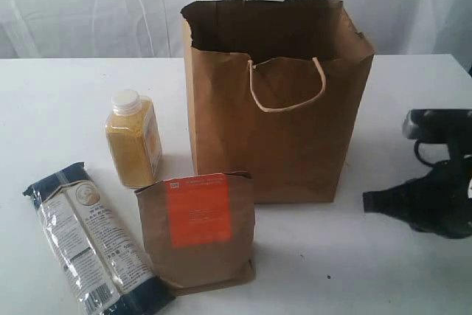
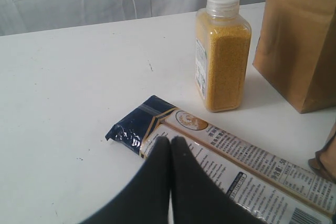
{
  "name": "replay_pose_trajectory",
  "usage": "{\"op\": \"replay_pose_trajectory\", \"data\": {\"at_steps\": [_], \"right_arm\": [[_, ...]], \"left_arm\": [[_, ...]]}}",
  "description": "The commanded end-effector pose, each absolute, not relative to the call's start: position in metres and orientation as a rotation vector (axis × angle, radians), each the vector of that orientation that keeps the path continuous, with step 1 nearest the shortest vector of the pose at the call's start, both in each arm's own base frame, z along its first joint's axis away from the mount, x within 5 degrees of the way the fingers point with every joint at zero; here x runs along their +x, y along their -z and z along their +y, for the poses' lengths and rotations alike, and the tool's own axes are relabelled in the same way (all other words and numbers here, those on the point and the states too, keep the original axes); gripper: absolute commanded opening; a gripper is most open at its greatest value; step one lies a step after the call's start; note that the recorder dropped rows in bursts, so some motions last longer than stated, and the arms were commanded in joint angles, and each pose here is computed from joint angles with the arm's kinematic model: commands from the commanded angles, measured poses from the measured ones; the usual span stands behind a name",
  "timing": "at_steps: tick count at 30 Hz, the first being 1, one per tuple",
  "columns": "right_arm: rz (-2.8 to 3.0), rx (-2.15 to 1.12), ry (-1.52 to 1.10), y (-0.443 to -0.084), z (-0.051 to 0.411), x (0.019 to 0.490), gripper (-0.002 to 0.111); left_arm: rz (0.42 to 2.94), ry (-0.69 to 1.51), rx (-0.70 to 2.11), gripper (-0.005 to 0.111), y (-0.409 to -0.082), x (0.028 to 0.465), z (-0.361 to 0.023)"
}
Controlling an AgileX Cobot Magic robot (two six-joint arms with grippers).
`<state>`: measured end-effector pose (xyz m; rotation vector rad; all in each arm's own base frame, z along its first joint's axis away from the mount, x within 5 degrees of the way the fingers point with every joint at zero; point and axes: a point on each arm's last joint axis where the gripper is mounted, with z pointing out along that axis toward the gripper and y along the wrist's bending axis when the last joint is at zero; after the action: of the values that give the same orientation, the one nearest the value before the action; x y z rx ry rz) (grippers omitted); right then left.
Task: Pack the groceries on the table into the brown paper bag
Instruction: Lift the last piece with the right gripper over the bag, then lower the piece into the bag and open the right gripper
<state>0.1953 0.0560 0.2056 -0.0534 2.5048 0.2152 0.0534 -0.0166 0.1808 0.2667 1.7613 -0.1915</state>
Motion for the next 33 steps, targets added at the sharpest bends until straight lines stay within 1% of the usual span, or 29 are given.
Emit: {"op": "replay_pose_trajectory", "data": {"at_steps": [1,4,7,8,11,16,22,33], "right_arm": [[2.285,-0.068,-0.258,-0.256,0.053,0.188,0.0],[2.135,-0.116,-0.264,-0.314,0.054,0.189,0.0],[2.044,-0.197,-0.235,-0.359,0.056,0.195,0.0],[2.021,-0.233,-0.227,-0.37,0.06,0.199,0.0],[2.008,-0.318,-0.231,-0.386,0.075,0.213,0.0],[2.019,-0.373,-0.228,-0.388,0.091,0.238,0.0],[2.071,-0.398,-0.228,-0.377,0.105,0.262,0.0],[2.123,-0.41,-0.221,-0.363,0.115,0.287,0.0]], "left_arm": [[1.759,0.199,0.266,0.0,-0.18,0.053,-0.017],[1.759,0.199,0.266,0.0,-0.18,0.053,-0.017],[1.759,0.199,0.266,0.0,-0.18,0.053,-0.017],[1.759,0.199,0.266,0.0,-0.18,0.053,-0.017],[1.759,0.199,0.266,0.0,-0.18,0.053,-0.017],[1.759,0.199,0.266,0.0,-0.18,0.053,-0.017],[1.759,0.199,0.266,0.0,-0.18,0.053,-0.017],[1.759,0.199,0.266,0.0,-0.18,0.053,-0.017]]}}
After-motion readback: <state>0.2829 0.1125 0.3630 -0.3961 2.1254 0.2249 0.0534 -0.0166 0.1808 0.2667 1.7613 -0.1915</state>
